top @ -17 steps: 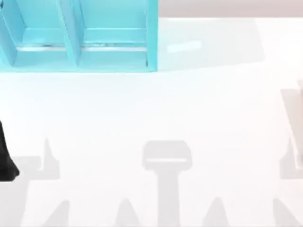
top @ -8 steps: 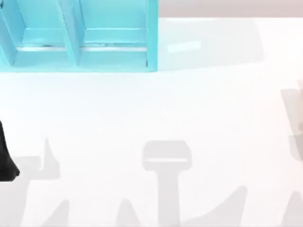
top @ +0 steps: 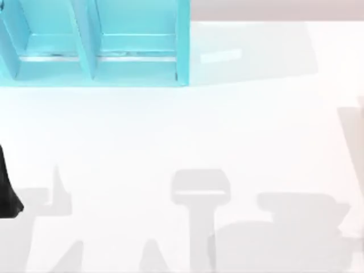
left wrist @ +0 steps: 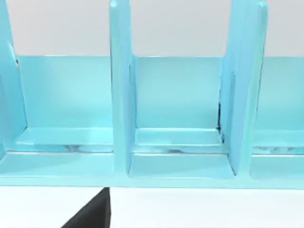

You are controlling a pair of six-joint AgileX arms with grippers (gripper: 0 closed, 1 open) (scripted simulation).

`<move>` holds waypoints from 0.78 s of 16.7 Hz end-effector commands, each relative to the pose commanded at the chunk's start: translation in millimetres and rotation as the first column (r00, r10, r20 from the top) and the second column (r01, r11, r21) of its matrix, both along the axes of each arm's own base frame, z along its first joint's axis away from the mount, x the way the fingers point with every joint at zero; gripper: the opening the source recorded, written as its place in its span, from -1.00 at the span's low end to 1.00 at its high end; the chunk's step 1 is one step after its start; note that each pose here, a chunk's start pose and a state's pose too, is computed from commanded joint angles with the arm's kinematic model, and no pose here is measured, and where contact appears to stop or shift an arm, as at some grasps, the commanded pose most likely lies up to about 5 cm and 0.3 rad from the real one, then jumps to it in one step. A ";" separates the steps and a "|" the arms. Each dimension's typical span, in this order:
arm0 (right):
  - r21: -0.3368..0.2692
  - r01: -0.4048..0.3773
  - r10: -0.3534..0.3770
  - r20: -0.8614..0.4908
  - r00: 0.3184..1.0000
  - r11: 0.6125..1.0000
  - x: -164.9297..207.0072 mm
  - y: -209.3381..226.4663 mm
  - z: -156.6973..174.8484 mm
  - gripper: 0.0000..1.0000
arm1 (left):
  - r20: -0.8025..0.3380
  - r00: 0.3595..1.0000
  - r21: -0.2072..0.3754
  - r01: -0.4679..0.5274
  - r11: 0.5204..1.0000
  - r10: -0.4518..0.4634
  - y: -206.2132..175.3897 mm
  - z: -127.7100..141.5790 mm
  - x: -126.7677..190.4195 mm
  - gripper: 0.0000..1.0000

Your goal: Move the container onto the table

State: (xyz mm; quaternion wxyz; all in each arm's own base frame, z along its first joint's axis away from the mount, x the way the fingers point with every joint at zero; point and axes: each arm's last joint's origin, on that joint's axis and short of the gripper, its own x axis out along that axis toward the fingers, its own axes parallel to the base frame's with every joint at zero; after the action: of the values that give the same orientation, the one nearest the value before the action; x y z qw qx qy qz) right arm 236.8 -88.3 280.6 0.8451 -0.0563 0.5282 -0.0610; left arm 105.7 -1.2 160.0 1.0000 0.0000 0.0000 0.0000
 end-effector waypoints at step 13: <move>0.164 0.040 0.035 -0.431 0.901 0.986 73.1 -86.5 -34.3 1.00 | 0.000 1.000 0.000 0.000 1.000 0.000 0.0 0.0 0.0 1.00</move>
State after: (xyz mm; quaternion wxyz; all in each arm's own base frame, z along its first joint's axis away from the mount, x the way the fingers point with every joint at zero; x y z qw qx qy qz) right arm 309.8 -174.9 246.3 0.7083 0.0041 0.7059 -0.0029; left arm 105.7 -1.2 160.0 1.0000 0.0000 0.0000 0.0000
